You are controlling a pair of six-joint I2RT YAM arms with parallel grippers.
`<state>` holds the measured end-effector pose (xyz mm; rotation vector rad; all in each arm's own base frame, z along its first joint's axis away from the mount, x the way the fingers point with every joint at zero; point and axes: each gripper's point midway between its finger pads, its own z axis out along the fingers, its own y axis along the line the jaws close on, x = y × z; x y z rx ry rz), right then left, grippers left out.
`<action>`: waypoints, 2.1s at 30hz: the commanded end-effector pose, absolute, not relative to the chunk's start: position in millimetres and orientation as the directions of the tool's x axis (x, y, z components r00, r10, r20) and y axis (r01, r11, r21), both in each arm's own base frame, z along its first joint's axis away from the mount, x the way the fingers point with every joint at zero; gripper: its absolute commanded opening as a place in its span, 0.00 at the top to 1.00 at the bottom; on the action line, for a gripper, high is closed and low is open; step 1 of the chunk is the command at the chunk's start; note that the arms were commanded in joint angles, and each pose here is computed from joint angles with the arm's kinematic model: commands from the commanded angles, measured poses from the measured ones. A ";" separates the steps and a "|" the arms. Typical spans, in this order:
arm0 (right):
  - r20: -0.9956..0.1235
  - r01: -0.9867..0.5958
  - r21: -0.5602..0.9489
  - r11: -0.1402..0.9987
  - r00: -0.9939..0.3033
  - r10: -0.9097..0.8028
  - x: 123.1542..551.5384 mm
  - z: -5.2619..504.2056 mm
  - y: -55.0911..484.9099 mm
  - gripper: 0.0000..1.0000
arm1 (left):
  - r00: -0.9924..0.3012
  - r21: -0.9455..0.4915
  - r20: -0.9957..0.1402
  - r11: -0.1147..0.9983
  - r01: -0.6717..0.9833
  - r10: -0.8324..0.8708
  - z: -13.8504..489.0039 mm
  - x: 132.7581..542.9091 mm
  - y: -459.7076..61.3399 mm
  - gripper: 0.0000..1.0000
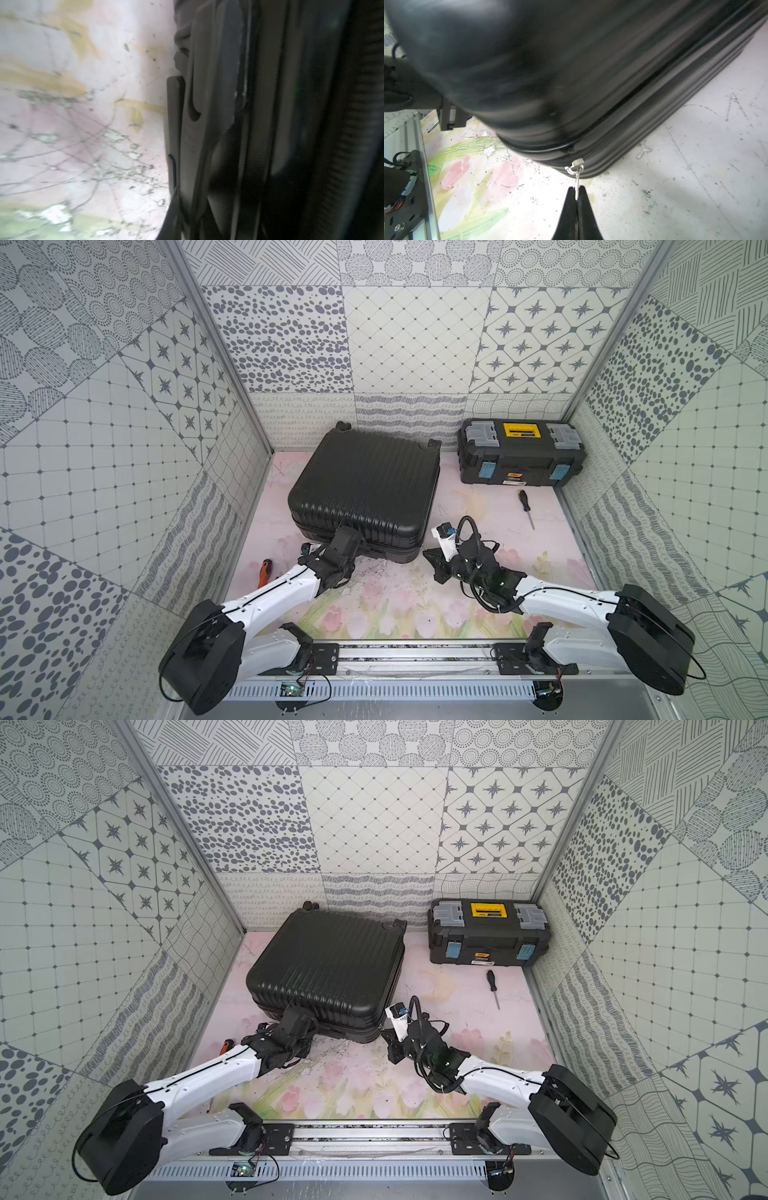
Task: Open the suitcase zippers
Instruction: Unzip the zipper on the suitcase, then adjust the suitcase at the center of the board.
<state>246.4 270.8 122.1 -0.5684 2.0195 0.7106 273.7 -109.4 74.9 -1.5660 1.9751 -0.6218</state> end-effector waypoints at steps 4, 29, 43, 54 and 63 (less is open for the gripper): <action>-0.860 -0.547 0.249 0.799 -0.505 -0.078 277.6 117.2 241.1 1.00 | -0.273 -0.588 -0.295 0.399 -0.704 -0.916 67.1 252.2 -75.8 1.00; -0.858 -0.344 0.413 0.843 -0.457 0.234 468.9 124.6 154.2 1.00 | -0.792 -0.362 -0.141 0.775 -0.517 -0.594 61.9 171.1 -86.6 1.00; -0.841 -0.383 0.419 0.823 -0.506 0.193 523.0 145.0 176.9 0.60 | -0.797 -0.372 -0.117 0.770 -0.519 -0.593 60.6 173.7 -87.7 1.00; -0.706 -0.180 0.525 0.832 -0.639 0.307 420.3 160.2 156.9 0.91 | -0.696 -0.580 -0.156 0.635 -0.510 -0.701 64.8 185.6 -112.7 0.96; -0.603 -0.228 0.595 0.770 -0.761 0.240 440.9 198.7 191.1 0.96 | -0.809 -0.648 -0.298 0.730 -0.218 -0.506 88.5 205.6 -215.3 0.33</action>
